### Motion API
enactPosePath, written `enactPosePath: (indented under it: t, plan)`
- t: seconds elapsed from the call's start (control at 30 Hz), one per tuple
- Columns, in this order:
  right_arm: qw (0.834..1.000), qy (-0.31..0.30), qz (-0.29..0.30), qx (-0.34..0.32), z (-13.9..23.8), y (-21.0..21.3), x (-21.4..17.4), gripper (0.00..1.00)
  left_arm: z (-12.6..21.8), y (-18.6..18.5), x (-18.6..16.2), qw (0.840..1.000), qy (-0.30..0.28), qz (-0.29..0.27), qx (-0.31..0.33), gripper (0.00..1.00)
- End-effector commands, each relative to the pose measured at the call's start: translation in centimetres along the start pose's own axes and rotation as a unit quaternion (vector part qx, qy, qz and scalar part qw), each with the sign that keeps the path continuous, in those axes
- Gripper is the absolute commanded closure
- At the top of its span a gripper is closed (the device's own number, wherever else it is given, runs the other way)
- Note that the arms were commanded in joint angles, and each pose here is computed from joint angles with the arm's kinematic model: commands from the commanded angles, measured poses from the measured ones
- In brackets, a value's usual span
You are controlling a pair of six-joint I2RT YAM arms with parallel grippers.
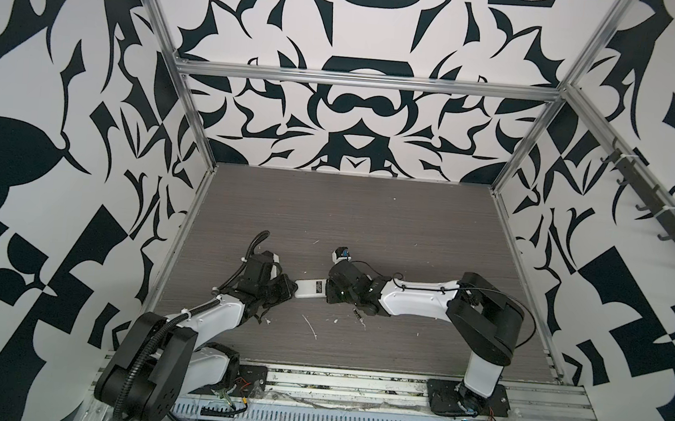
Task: Load the batteries into the remote control
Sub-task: 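Press the battery down into the compartment and open the right gripper, then raise the right gripper away from the remote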
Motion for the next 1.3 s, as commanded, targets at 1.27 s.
enactPosePath:
  t: [1.27]
  plan:
    - [0.969, -0.031, 0.231, 0.079, 10.9, -0.7, 9.3, 0.35, 0.0, 0.6, -0.6, 1.000, 0.007, 0.003, 0.008, 0.82]
Point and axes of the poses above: each gripper's point midway between its finger pads, its own z axis back along the fingers, its own y axis along the line the jaws close on, x = y × z, the point moved 4 cm from there along z, back along the fingers, and after that the axes turned 2 degrees about z, right-handed, at the moved point
